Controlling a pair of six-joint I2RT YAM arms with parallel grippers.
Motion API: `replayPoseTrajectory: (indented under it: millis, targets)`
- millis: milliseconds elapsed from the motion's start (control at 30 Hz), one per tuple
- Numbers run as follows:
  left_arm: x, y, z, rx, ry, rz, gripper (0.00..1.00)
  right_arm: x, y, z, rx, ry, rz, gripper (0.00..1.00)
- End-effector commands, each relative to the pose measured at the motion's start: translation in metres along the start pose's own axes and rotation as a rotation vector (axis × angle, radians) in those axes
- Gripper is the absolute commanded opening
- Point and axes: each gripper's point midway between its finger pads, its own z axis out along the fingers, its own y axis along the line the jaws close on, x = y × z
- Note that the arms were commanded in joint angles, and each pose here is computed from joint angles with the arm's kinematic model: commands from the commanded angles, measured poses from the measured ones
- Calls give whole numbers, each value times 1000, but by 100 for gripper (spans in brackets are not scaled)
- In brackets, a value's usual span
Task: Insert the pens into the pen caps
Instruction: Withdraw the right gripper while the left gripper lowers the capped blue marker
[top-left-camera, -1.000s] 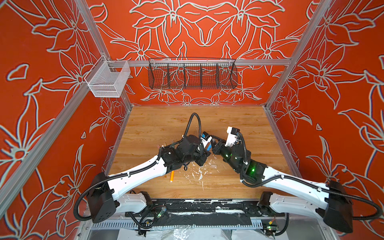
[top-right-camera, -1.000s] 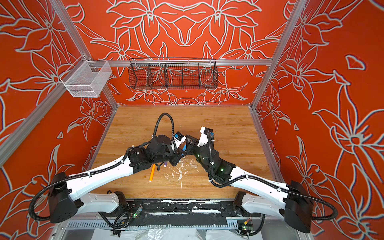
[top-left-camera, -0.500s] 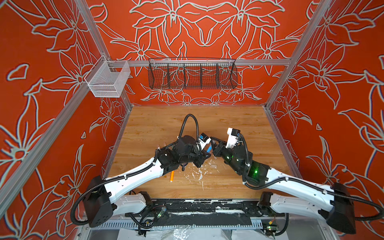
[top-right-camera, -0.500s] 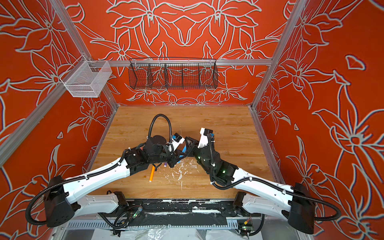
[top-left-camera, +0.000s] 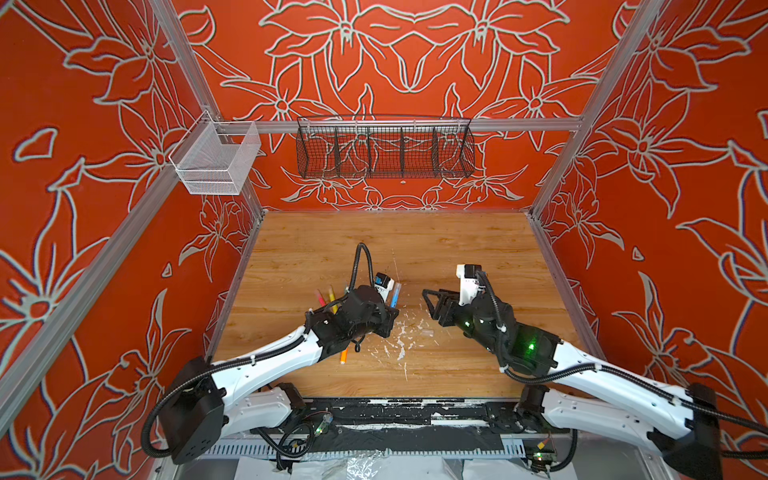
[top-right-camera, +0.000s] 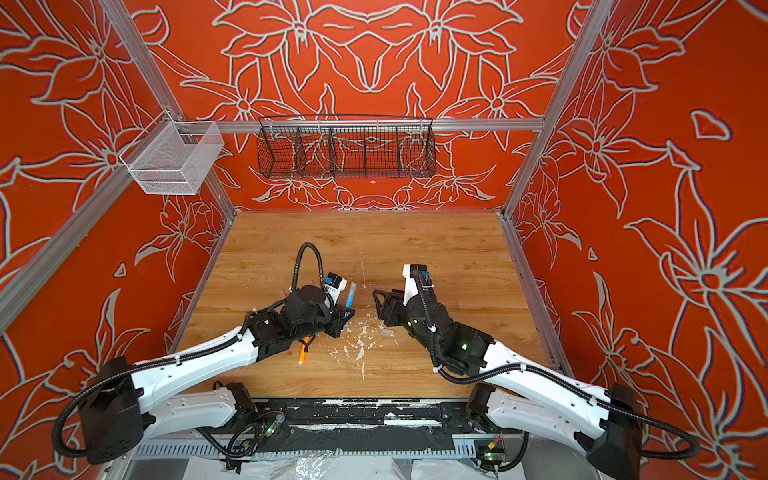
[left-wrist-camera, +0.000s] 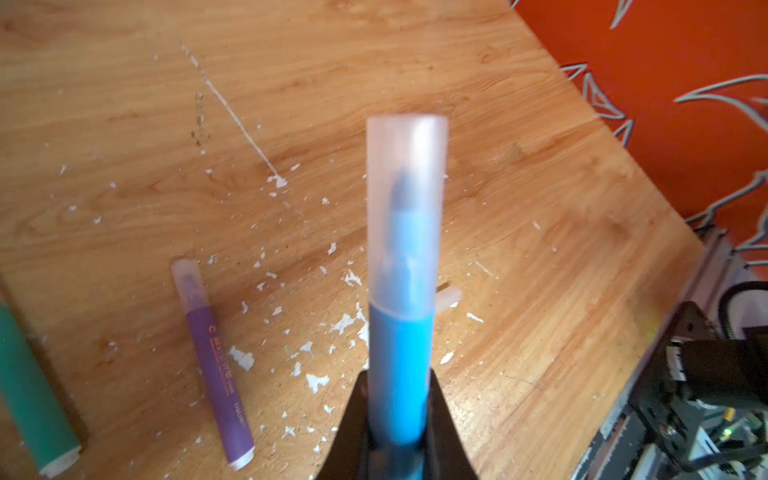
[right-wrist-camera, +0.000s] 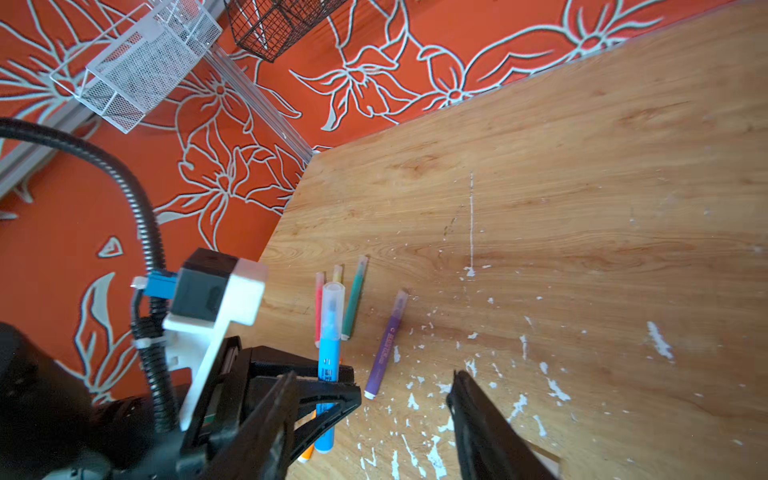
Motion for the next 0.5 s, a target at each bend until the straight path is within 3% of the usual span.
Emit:
replayPoseTrajectory:
  millis: [0, 300, 467]
  targets:
    - [13, 15, 19, -101, 87, -59, 0, -7, -23, -13, 101, -7, -22, 64]
    - [31, 41, 67, -321, 271, -101, 0, -2, -110, -37, 353, -40, -7, 71]
    - [40, 58, 76, -445, 343, -105, 0, 10, -129, -30, 389, -1, 11, 72]
